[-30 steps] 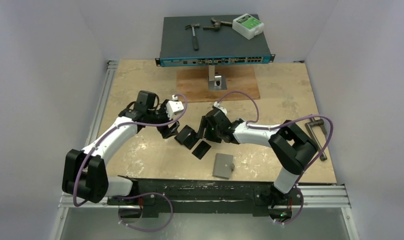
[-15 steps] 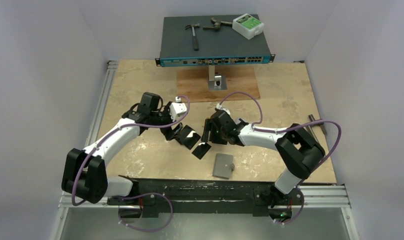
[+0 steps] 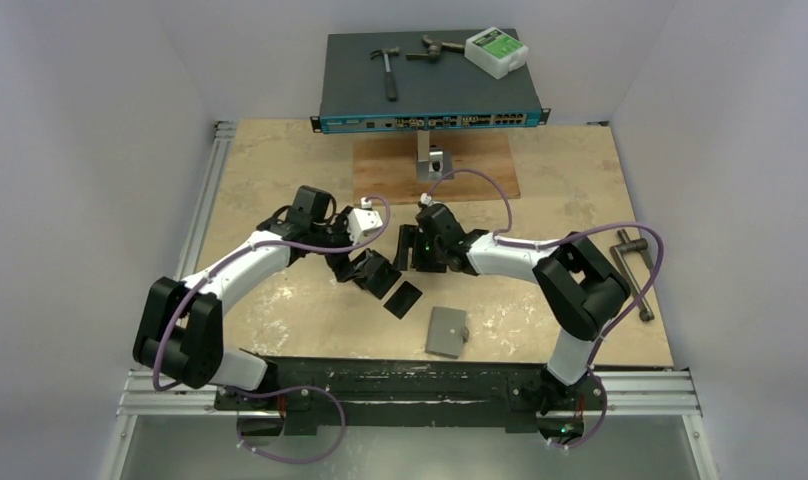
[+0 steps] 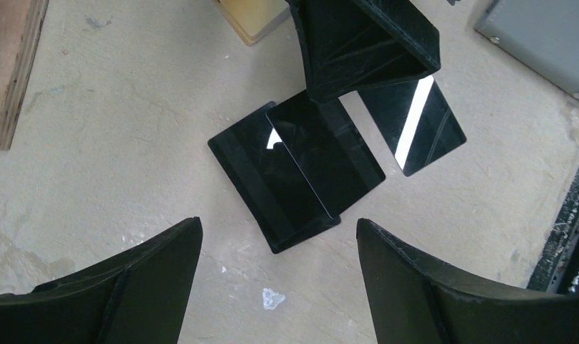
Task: Put the credit cards into the card holder
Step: Move the credit card to the center of the board.
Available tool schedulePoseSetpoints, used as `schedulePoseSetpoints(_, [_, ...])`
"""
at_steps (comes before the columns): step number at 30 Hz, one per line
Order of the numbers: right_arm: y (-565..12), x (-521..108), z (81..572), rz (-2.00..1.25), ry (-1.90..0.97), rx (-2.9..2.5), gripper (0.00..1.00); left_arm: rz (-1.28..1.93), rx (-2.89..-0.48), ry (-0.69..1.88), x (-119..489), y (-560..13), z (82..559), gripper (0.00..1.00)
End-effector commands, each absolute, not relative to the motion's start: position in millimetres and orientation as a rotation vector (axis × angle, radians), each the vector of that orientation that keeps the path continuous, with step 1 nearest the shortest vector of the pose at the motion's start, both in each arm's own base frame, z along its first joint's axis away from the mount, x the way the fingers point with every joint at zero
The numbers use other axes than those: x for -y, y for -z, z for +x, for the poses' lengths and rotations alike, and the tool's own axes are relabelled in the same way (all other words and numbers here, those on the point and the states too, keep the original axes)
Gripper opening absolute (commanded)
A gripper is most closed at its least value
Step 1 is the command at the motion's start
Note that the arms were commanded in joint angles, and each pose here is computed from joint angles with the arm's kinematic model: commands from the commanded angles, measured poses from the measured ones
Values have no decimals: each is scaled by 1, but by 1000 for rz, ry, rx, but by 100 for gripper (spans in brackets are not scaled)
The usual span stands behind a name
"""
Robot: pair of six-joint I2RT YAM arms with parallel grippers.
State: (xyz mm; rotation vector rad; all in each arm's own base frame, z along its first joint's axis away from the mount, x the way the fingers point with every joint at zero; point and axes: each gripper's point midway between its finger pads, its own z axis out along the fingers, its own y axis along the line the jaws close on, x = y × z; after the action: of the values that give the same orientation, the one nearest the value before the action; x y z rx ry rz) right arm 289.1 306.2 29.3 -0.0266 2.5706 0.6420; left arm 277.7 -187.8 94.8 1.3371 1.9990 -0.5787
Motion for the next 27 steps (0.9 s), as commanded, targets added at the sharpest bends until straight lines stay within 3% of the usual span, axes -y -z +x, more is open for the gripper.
schedulePoseSetpoints(1, [-22,-311,300,-152,-668,-2550,69,1351,-1926,534,198,-103,305,79])
schedulePoseSetpoints(7, [-24,-326,296,-323,-831,-2470,67,1472,-1840,553,201,-106,297,79])
schedulePoseSetpoints(12, [-17,-331,295,-411,-848,-2482,65,1694,-1554,491,196,-101,272,79])
schedulePoseSetpoints(19, [-5,-335,291,-464,-883,-2499,65,1875,-1492,424,176,-93,255,79])
schedulePoseSetpoints(27, [-10,-333,295,-503,-894,-2468,64,1911,-1021,385,202,-119,233,81])
